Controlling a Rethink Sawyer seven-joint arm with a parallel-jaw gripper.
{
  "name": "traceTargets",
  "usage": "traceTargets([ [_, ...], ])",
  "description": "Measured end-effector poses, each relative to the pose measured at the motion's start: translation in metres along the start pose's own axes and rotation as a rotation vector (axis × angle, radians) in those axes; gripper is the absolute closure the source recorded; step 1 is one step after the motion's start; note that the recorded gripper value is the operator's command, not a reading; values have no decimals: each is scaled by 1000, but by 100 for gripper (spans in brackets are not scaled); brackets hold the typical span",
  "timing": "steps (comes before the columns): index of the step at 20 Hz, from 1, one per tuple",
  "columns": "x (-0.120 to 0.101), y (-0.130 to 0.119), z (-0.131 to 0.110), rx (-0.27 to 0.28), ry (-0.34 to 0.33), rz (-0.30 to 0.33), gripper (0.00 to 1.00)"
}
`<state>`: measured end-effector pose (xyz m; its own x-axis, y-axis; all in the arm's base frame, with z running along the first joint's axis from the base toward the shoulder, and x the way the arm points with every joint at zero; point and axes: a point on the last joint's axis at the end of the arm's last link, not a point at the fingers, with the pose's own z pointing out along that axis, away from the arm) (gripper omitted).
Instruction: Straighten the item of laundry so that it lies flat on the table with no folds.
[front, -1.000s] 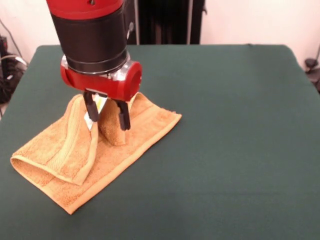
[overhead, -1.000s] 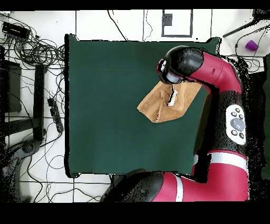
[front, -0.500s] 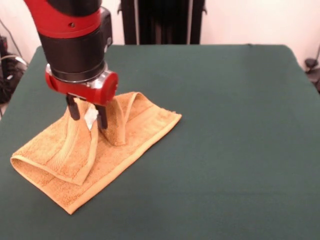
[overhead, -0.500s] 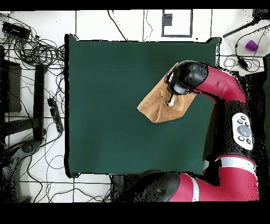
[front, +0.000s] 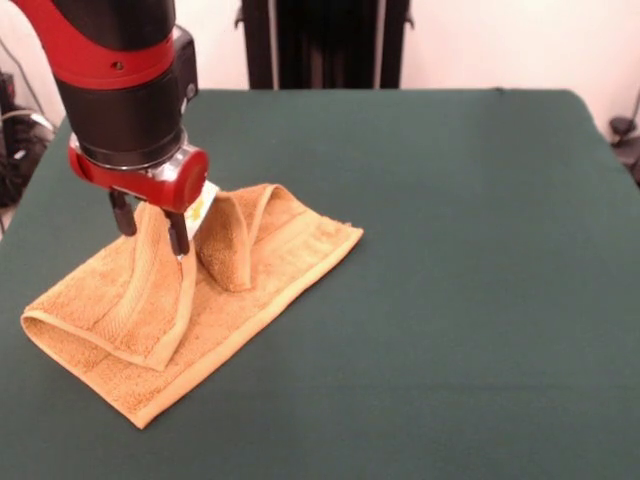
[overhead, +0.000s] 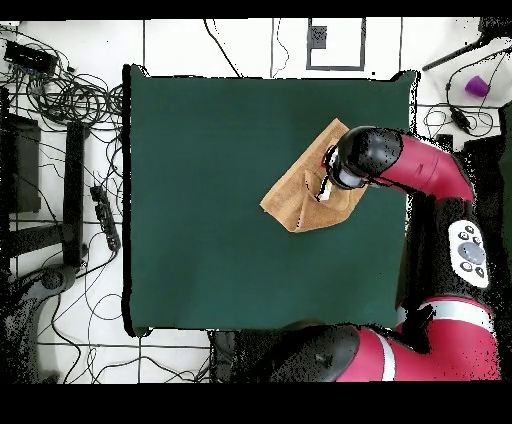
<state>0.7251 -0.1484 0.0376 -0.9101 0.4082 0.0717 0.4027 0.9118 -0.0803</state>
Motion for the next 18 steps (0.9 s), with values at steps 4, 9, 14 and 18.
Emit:
traceTargets([
  [4,1,3,3,-2,5,-3,0],
  [9,11,16,21,-3,32,-19,0],
  [14,16,31,26,-12,42,-31,0],
  [18,17,40,25,-14,30,-42,0],
])
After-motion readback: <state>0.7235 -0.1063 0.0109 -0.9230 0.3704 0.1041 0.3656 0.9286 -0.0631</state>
